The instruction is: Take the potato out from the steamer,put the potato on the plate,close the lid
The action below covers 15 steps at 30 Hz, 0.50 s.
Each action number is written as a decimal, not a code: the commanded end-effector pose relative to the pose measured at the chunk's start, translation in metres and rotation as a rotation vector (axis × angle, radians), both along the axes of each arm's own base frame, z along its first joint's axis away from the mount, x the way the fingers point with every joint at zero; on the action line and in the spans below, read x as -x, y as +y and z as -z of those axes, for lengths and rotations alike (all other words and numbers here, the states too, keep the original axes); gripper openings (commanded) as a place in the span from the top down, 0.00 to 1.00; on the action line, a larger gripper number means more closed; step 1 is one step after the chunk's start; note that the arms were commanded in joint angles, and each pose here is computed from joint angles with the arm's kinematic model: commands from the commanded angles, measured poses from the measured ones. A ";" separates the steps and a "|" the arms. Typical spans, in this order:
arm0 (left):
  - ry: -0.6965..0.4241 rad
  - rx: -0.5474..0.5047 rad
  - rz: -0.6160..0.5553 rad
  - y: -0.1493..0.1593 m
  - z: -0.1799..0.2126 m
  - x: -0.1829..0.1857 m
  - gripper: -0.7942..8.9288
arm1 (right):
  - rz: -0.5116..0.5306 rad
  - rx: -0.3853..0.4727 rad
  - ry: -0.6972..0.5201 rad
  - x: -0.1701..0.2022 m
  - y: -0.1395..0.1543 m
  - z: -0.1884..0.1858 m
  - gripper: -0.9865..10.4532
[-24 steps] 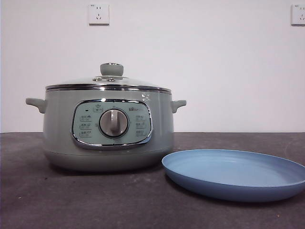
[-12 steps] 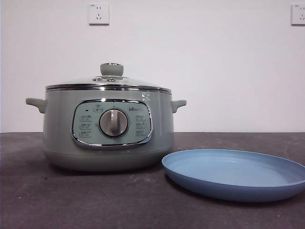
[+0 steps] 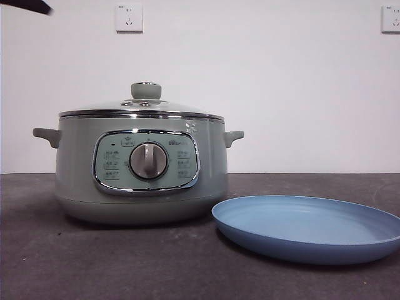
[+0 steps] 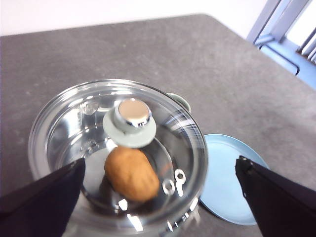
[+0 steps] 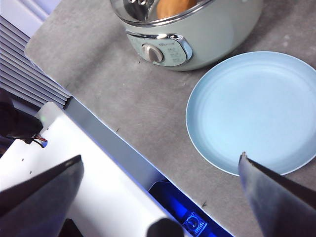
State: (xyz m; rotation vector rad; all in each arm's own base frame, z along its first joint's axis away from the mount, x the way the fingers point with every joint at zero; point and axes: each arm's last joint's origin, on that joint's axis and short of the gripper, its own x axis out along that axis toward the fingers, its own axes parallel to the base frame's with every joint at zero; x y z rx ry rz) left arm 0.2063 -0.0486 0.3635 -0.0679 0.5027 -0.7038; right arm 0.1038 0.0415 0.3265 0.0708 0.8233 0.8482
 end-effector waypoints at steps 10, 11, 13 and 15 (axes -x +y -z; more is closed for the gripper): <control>0.016 -0.194 0.056 -0.063 0.016 -0.086 0.27 | -0.003 0.004 0.014 -0.006 0.002 0.001 0.39; 0.020 -0.203 0.057 -0.067 0.019 -0.091 0.27 | -0.003 0.004 0.013 -0.006 0.002 0.001 0.39; 0.026 -0.215 0.064 -0.075 0.027 -0.100 0.27 | -0.003 0.004 0.013 -0.006 0.002 0.001 0.39; 0.034 -0.222 0.067 -0.081 0.036 -0.108 0.27 | -0.003 0.004 0.013 -0.006 0.002 0.001 0.39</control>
